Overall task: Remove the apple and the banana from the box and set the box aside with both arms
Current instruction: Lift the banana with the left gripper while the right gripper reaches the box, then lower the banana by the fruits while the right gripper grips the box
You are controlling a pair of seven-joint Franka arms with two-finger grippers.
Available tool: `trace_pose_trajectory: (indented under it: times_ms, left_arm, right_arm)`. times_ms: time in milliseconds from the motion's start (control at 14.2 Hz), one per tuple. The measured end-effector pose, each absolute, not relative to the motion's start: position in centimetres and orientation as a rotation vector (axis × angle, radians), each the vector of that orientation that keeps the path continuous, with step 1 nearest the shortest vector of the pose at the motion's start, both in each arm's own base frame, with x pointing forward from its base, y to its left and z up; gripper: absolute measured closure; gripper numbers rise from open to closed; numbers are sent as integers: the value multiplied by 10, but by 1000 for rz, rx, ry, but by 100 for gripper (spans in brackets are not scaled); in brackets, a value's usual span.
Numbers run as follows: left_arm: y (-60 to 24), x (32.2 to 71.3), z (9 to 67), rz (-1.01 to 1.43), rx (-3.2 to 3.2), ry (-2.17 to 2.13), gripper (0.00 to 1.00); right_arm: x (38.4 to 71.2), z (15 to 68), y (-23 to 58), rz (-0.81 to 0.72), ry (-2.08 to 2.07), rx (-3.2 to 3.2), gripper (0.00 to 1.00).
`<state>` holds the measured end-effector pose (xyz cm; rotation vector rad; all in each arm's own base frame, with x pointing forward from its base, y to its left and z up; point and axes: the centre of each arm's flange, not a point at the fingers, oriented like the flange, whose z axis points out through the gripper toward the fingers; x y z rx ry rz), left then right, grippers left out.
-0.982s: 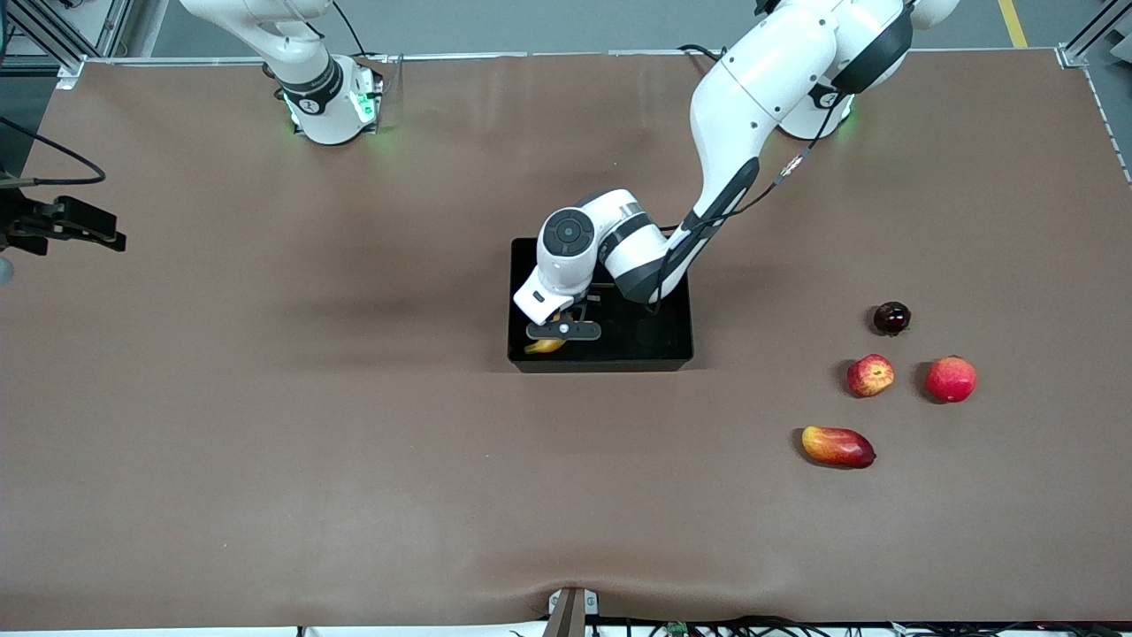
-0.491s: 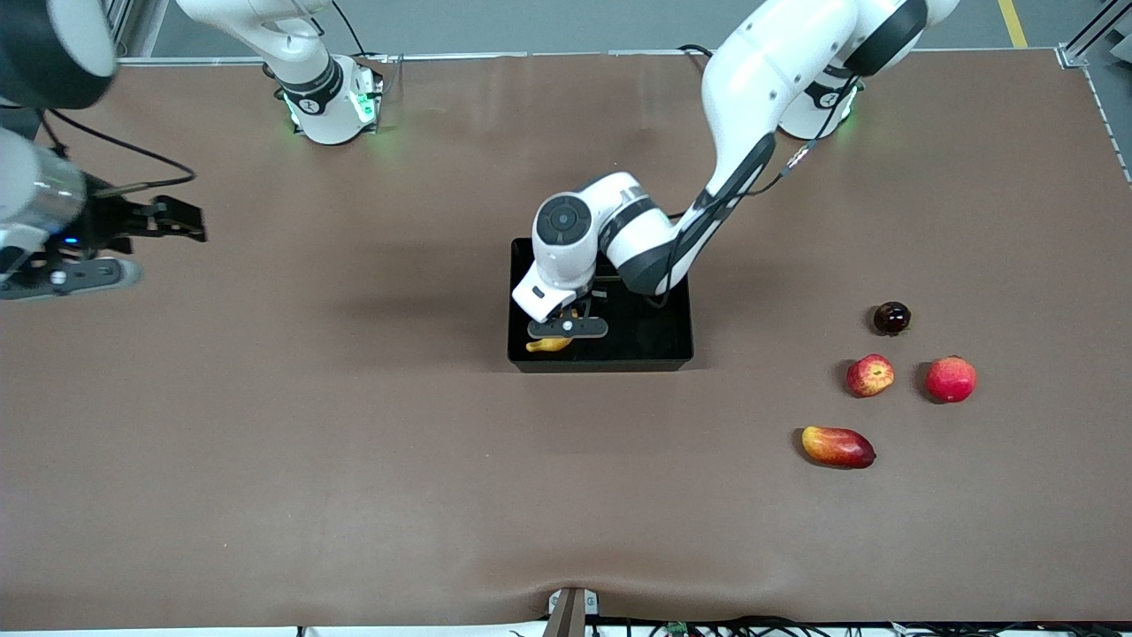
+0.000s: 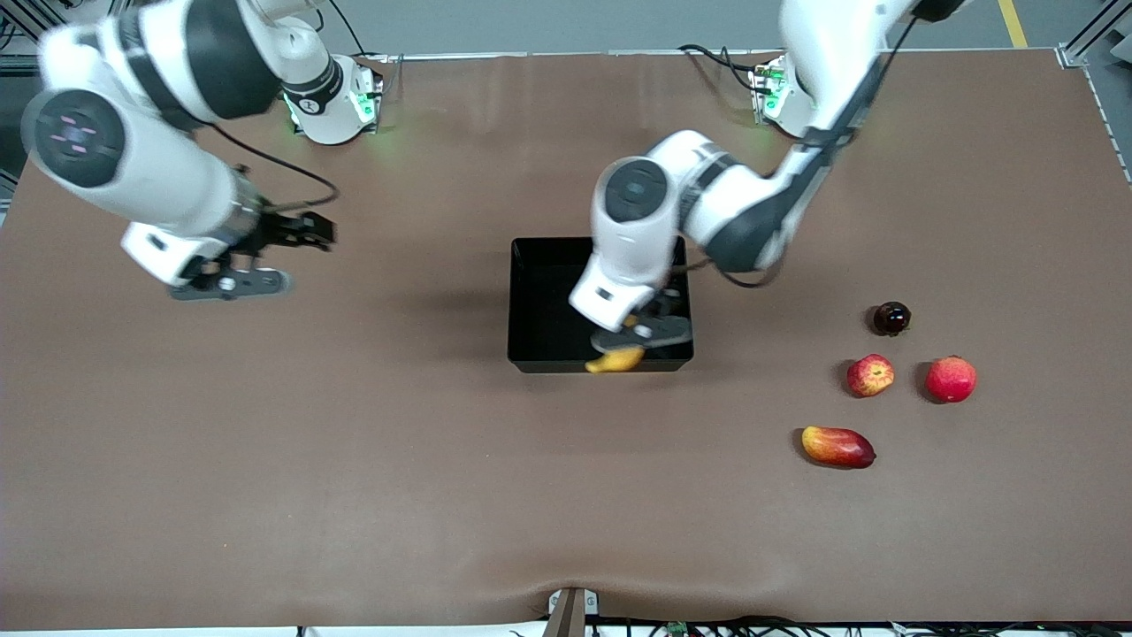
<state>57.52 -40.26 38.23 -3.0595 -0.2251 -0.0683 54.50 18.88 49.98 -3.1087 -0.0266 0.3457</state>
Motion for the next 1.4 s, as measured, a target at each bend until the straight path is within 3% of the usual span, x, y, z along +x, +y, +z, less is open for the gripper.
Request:
trace_pose_trajectory:
  times_ms: [421,772,912,1123,1404]
  left_arm:
    - [-169,672,379,55,-3023,-131,65]
    - [-3,694,357,103,-3047,-35,65]
    - [32,700,334,78,-3047,-22,65]
    - [64,710,288,9,-3029,38,65]
    - [77,718,262,-72,-3015,132,65]
  right_arm:
    - [531,391,302,335,13,-3138,0]
    - [512,308,386,209,66,-3145,0]
    - [505,275,408,161,54,-3143,16]
    - [509,241,411,145,121,-3125,50]
    - [510,242,416,166,175,-3090,91]
